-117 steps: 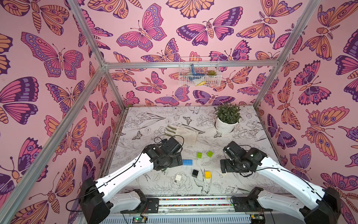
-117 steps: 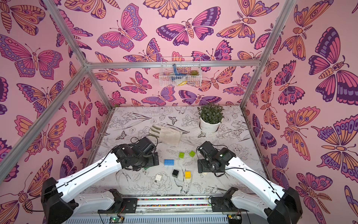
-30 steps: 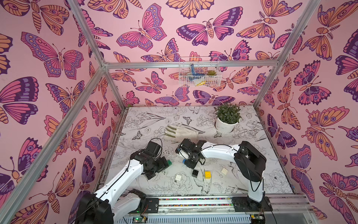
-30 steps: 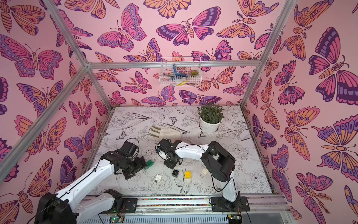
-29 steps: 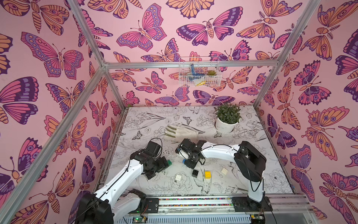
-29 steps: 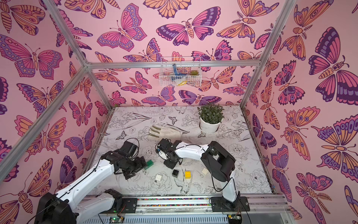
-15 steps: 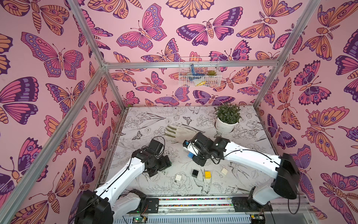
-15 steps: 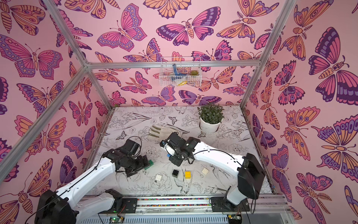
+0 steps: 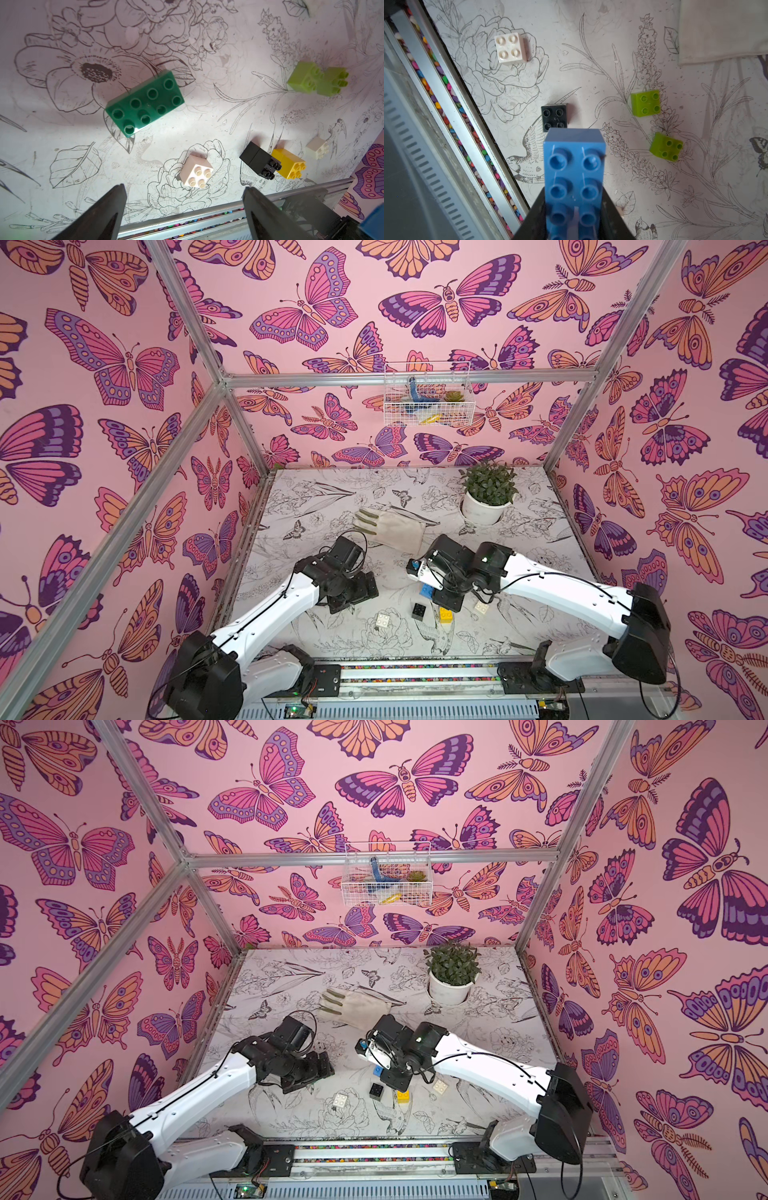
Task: Assemble a giraffe with lego
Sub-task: Assemble the lego brick with the lego brick.
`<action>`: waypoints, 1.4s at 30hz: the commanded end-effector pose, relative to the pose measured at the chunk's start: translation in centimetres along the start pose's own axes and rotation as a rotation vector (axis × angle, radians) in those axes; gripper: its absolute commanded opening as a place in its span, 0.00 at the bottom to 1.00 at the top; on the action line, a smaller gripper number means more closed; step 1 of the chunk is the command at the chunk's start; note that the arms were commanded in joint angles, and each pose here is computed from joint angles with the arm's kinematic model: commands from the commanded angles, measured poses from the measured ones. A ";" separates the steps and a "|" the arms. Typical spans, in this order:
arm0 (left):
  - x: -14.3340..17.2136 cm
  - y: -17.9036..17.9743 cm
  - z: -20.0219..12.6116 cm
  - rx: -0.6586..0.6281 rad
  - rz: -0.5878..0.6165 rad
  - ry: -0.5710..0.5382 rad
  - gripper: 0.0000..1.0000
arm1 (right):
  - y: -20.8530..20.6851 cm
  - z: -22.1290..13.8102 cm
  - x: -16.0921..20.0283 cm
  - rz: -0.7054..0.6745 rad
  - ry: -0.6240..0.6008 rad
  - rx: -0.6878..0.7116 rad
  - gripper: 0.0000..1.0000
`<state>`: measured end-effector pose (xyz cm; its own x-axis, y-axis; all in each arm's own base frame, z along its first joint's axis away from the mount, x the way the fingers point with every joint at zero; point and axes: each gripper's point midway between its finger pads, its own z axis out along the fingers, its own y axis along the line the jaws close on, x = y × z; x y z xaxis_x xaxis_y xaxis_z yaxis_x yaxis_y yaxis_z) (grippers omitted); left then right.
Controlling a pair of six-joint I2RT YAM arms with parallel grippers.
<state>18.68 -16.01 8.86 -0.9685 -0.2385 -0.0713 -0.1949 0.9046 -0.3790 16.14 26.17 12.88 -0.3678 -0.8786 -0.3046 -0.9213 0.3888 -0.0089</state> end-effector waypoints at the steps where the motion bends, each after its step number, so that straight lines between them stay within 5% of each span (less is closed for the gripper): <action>1: 0.2 -0.2 0.1 -0.004 0.012 -0.004 0.94 | 0.8 1.0 0.5 -0.062 0.027 -0.003 0.07; 42: 1.1 0.9 0.6 -0.004 -0.020 -0.012 0.94 | 2.0 8.3 2.4 -0.062 0.164 -0.032 0.07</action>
<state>17.67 -15.82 8.22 -0.9613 -0.2652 -0.0751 -0.2155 0.8931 -0.3950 15.33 27.86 5.63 -0.3176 -0.9273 -0.1979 -0.9454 0.3259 -0.0096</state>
